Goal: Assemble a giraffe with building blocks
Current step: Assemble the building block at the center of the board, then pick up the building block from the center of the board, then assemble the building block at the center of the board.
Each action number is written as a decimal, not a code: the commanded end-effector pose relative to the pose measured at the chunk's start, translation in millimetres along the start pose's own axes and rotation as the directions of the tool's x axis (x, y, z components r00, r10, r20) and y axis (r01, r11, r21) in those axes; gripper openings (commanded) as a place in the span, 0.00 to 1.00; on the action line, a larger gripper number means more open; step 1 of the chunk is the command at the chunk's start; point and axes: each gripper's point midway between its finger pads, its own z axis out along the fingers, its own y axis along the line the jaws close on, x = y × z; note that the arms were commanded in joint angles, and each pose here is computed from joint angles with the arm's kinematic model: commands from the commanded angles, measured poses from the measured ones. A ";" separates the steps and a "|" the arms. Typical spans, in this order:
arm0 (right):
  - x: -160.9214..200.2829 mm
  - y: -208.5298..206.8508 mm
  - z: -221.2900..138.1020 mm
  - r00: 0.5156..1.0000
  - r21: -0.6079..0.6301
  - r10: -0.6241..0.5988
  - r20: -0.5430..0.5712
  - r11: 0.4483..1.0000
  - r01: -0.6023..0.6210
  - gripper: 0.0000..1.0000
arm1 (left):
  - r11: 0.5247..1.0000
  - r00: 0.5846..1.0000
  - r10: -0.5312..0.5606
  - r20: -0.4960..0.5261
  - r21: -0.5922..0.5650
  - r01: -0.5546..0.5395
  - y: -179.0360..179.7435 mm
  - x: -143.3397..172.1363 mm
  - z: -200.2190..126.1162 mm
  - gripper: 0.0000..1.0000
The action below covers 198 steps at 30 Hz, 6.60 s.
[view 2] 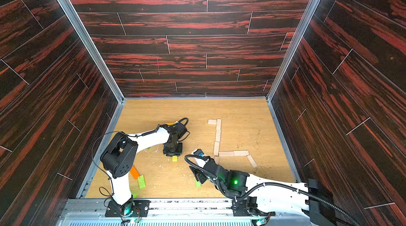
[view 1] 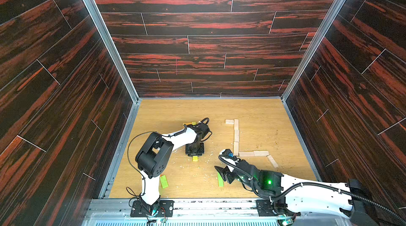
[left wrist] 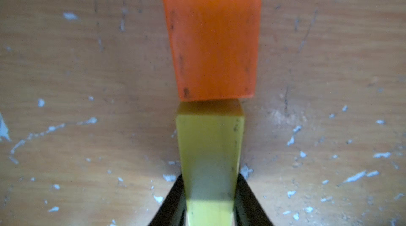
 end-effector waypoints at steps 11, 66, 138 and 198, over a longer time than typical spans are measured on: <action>-6.3 -0.1 1.8 1.000 0.005 0.005 0.010 1.000 -0.005 0.65 | 1.000 1.000 0.017 0.017 -0.011 -0.017 1.0 -11.6 0.4 0.32; -17.5 1.1 -1.7 0.995 0.021 0.093 -0.024 0.996 -0.092 0.65 | 0.994 0.823 -0.105 0.559 0.071 0.079 90.5 18.6 -199.6 0.68; 67.2 29.1 30.6 0.941 -0.066 0.225 -0.252 0.966 -0.249 0.63 | 0.434 0.387 -0.890 0.240 0.192 0.880 207.5 -71.3 -28.5 0.85; 32.2 -55.9 -34.1 0.966 0.181 0.251 -0.065 0.955 -0.236 0.63 | 0.270 0.208 0.938 0.278 -0.211 -0.939 -56.1 4.2 -91.0 0.18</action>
